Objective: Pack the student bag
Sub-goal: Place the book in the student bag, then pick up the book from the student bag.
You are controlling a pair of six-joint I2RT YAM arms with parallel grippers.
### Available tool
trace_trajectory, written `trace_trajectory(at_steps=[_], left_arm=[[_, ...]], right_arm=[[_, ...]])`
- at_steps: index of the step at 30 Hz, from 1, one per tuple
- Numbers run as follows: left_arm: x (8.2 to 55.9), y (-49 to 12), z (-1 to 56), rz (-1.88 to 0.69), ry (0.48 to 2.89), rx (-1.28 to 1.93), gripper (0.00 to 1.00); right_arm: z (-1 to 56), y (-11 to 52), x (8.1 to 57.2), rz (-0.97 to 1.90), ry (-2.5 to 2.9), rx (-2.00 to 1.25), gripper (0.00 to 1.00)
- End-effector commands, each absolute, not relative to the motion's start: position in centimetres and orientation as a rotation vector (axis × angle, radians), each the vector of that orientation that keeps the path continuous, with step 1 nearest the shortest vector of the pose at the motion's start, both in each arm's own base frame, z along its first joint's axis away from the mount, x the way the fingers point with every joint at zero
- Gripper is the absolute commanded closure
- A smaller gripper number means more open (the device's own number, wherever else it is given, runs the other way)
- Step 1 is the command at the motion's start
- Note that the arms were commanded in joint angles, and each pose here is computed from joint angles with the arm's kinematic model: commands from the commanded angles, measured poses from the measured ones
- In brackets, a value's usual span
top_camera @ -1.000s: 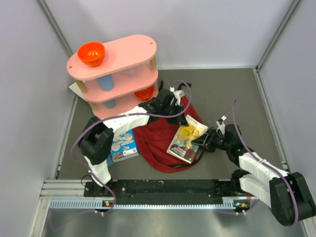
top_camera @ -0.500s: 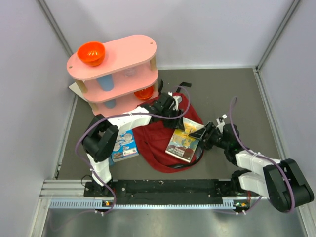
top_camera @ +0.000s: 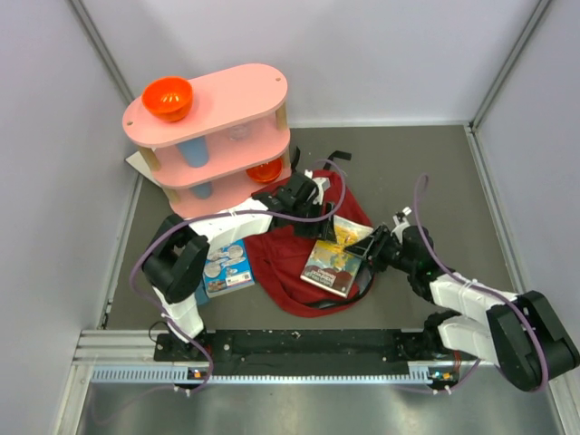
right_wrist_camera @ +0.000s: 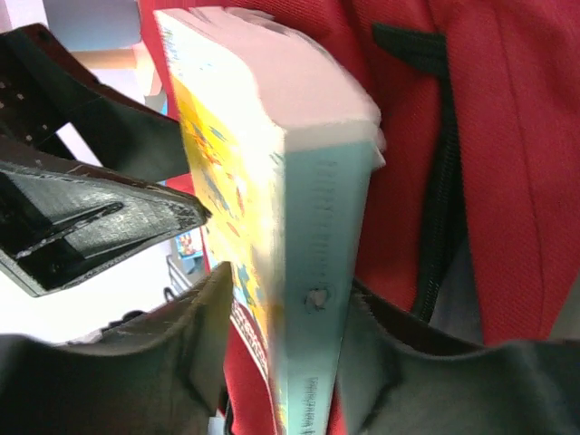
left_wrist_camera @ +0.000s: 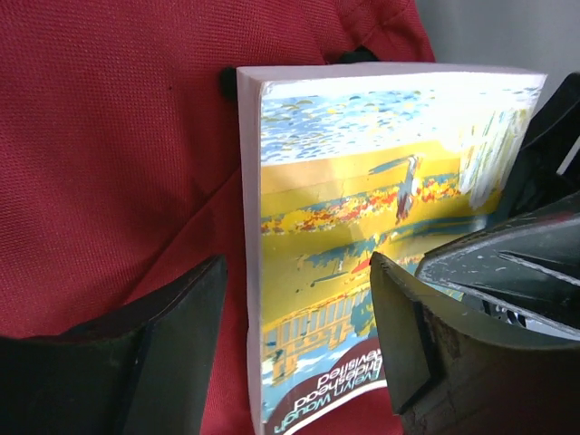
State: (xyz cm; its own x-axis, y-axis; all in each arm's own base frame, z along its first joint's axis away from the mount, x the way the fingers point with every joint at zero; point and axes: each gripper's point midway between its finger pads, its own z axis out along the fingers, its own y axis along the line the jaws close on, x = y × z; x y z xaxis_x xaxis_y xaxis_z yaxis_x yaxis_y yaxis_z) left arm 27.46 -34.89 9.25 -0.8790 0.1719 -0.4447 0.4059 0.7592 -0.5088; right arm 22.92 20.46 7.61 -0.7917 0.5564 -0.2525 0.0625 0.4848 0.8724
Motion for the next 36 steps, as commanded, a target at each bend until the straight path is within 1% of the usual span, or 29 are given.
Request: trace_trajectory(at_steps=[1, 2, 3, 9, 11, 12, 15, 16, 17, 19, 20, 22, 25, 27, 28, 30, 31, 33, 36], left_arm=[[27.7, -34.9, 10.5, -0.883, 2.534, 0.468, 0.31], [27.5, -35.0, 10.4, -0.900, 2.541, 0.472, 0.31], [27.4, -35.2, 10.2, -0.911, 2.547, 0.471, 0.31], [27.1, -36.2, 9.6, -0.999, 2.552, 0.458, 0.32], [27.1, -36.4, 9.6, -1.020, 2.548, 0.453, 0.32], [27.0, -36.5, 9.6, -1.036, 2.551, 0.446, 0.32], [27.1, -36.2, 9.4, -1.038, 2.552, 0.434, 0.32], [26.9, -36.1, 9.3, -1.041, 2.554, 0.436, 0.32], [27.0, -36.0, 9.3, -1.043, 2.553, 0.435, 0.32], [26.9, -35.9, 9.3, -1.052, 2.553, 0.443, 0.33], [26.9, -36.0, 9.4, -1.062, 2.544, 0.451, 0.33], [26.7, -36.1, 9.5, -1.080, 2.538, 0.460, 0.34], [26.7, -36.2, 9.9, -1.093, 2.524, 0.461, 0.35], [26.7, -36.1, 10.2, -1.094, 2.513, 0.472, 0.36], [26.6, -36.1, 10.2, -1.099, 2.514, 0.479, 0.36], [26.4, -36.1, 10.3, -1.109, 2.504, 0.499, 0.37], [26.3, -36.2, 10.4, -1.118, 2.496, 0.509, 0.37], [26.1, -36.1, 10.5, -1.130, 2.489, 0.519, 0.37], [26.2, -36.1, 10.6, -1.125, 2.486, 0.519, 0.37]], right_arm=[[12.8, 21.5, 25.4, 1.294, 2.069, 0.369, 0.50], [12.8, 21.5, 25.5, 1.292, 2.067, 0.366, 0.48], [12.9, 21.6, 25.6, 1.293, 2.067, 0.368, 0.44], [12.2, 22.4, 25.7, 1.222, 2.106, 0.319, 0.40], [11.6, 22.7, 25.4, 1.249, 2.109, 0.334, 0.41], [12.1, 23.0, 25.5, 1.274, 2.077, 0.321, 0.44], [11.7, 23.1, 25.1, 1.275, 2.076, 0.332, 0.49], [11.8, 23.2, 25.1, 1.276, 2.065, 0.322, 0.52], [11.9, 23.3, 25.1, 1.281, 2.061, 0.311, 0.57], [12.2, 23.6, 25.0, 1.293, 2.051, 0.293, 0.57], [12.1, 23.7, 25.2, 1.291, 2.056, 0.290, 0.54], [11.8, 23.9, 25.2, 1.281, 2.079, 0.281, 0.52], [11.4, 24.1, 25.3, 1.275, 2.094, 0.284, 0.52], [11.2, 24.2, 25.5, 1.270, 2.096, 0.290, 0.58], [11.3, 24.3, 25.5, 1.270, 2.095, 0.289, 0.60], [11.2, 24.3, 25.5, 1.265, 2.098, 0.284, 0.54], [11.1, 24.4, 25.5, 1.266, 2.098, 0.286, 0.52], [11.4, 24.4, 25.6, 1.273, 2.084, 0.283, 0.52], [11.7, 24.8, 25.4, 1.292, 2.089, 0.254, 0.56]])
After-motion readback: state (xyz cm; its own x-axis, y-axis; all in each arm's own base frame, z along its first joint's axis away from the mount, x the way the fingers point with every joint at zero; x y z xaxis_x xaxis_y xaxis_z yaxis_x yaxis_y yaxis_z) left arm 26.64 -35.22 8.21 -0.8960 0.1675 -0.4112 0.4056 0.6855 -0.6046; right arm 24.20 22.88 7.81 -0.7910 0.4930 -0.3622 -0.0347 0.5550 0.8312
